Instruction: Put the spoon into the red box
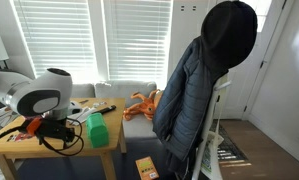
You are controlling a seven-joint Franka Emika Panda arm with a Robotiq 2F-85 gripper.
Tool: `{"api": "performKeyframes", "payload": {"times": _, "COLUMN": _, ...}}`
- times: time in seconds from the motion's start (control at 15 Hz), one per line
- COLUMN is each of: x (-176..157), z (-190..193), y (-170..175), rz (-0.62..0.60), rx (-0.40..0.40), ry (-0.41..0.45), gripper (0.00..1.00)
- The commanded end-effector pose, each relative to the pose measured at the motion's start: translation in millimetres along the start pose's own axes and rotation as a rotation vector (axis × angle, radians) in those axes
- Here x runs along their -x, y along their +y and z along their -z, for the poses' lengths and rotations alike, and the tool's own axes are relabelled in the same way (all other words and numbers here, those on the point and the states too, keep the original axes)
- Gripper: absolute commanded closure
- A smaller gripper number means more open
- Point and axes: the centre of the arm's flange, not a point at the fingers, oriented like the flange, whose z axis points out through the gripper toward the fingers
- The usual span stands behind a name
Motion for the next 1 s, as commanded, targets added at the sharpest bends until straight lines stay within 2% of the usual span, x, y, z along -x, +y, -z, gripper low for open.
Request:
{"api": "performKeyframes", "payload": {"times": 0.0, "x": 0.0, "z": 0.0, "y": 0.0, "rz": 0.0, "rx": 0.0, "ry": 0.0, "gripper": 0.0}}
{"api": "performKeyframes", "payload": {"times": 0.4, "x": -35.6, "z": 27.5, "y": -33.0, "rz": -0.031, "rx": 0.029, "ry": 0.013, "gripper": 0.0}}
{"api": "performKeyframes", "payload": {"times": 0.6, "x": -53.6, "z": 58.7, "y": -48.7, "rz": -0.072, "rx": 0.079, "ry": 0.061, "gripper": 0.0}}
{"api": "performKeyframes", "payload": {"times": 0.93, "x": -77.7, "z": 108.4, "y": -56.6, "rz": -0.137, "rx": 0.101, "ry": 0.139, "gripper": 0.0}}
